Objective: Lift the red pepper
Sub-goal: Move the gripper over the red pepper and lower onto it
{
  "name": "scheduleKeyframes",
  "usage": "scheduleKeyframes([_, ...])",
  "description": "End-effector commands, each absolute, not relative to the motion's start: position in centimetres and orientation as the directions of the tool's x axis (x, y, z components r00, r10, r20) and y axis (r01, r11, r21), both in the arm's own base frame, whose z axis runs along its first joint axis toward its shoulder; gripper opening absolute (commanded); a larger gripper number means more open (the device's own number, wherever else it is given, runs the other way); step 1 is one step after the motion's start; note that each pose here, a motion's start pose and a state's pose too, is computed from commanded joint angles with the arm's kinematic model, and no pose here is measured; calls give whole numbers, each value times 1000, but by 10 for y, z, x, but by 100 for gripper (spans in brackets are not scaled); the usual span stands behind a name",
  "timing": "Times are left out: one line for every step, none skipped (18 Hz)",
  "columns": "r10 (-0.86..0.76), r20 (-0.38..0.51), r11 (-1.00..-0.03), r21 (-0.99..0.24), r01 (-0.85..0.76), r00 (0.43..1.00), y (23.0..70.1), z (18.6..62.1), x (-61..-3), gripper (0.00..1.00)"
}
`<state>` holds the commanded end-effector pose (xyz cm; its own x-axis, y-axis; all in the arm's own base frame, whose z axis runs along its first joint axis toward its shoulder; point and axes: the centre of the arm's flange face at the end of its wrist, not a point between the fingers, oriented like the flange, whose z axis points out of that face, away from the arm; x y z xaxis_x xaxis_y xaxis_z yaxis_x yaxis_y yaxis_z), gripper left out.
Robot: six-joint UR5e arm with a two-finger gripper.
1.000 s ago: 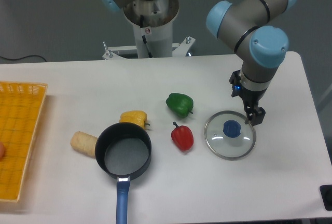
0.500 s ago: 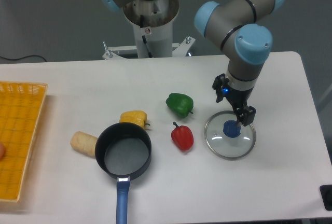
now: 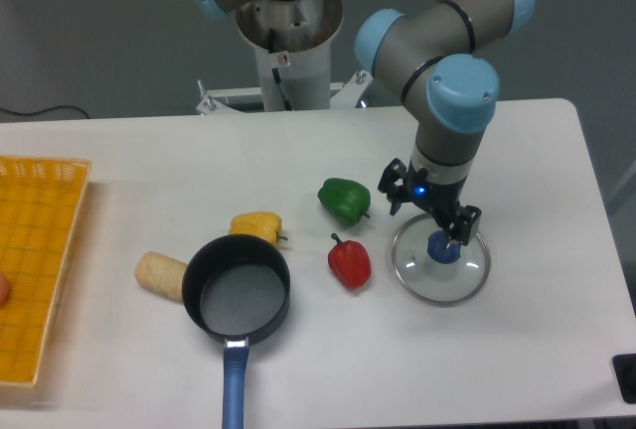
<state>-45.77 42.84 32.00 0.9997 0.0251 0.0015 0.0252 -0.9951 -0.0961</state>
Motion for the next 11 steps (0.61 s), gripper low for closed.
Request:
scheduleKeyframes([53,8,-994,-94,53,999,428,317,-456,100])
scheduleKeyframes([62,12,-994,-90,63,998,432,315,-452,100])
scheduleKeyframes([82,13,-992,-91,83,997,436,314,-448,100])
scheduleKeyframes([124,19,-988,-88,125,992,436,311,-446,100])
scheduleKeyframes([172,27,-981,-86,174,985,438,308,-443,100])
scheduleKeyframes([214,35,-973,-82,217,976,442,304,-438,100])
scheduleKeyframes([250,43,-965,-73,253,967,444,299,-435,100])
scheduleKeyframes([286,54,-955,-64,289,957,446,292,-435,100])
scheduleKeyframes([332,54,-940,-66,335,942,450,291,-432,100])
scheduleKeyframes([400,53,-913,-70,403,915,456,289,-430,100])
scheduleKeyframes([456,56,-886,-69,459,888,459,283,-430,100])
